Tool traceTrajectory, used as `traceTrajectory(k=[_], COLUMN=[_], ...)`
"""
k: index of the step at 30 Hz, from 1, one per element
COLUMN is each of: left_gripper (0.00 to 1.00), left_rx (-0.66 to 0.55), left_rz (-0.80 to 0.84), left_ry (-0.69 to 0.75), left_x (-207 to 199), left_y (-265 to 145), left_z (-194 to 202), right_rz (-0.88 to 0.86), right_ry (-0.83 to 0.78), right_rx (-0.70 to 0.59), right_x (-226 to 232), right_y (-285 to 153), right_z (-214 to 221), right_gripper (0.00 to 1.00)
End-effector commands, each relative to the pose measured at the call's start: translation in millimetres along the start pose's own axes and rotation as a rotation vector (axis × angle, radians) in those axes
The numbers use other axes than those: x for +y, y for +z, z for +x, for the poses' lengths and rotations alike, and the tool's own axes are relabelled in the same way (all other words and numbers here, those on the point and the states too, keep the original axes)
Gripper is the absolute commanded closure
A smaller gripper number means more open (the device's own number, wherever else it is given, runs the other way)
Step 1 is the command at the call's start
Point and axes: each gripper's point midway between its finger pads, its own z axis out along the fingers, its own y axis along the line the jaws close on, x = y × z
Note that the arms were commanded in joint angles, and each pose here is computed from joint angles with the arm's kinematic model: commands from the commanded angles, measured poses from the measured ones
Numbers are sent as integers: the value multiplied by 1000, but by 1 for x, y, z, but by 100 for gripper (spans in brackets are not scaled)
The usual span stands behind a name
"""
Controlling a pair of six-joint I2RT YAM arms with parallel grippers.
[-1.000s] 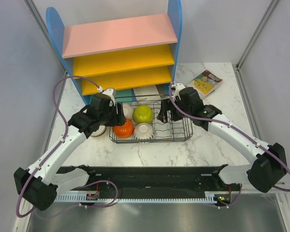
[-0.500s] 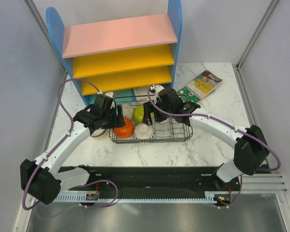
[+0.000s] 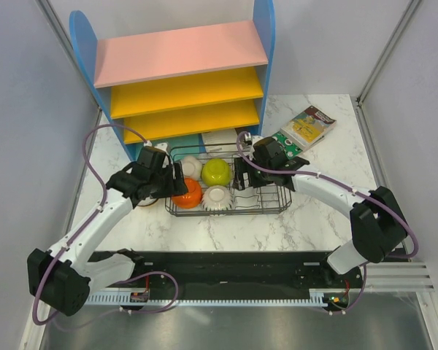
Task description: Unload the bowls from the dish rack
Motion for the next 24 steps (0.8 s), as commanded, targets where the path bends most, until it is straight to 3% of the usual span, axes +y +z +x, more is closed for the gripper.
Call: traceTrajectory(k=[1, 8, 24], left_gripper=[26, 28, 31], left_rx=[43, 124, 222], left_rz=[70, 42, -103], left_ry=[-40, -101, -85], left_x=[-14, -10, 7], left_y=[4, 4, 19], left_z=[6, 24, 47], right_rz=[43, 46, 89], right_ry=[39, 84, 153], right_rx=[53, 88, 92], right_x=[-16, -20, -28], right_y=[-3, -4, -21], right_z=[22, 43, 68], right_gripper=[13, 18, 24])
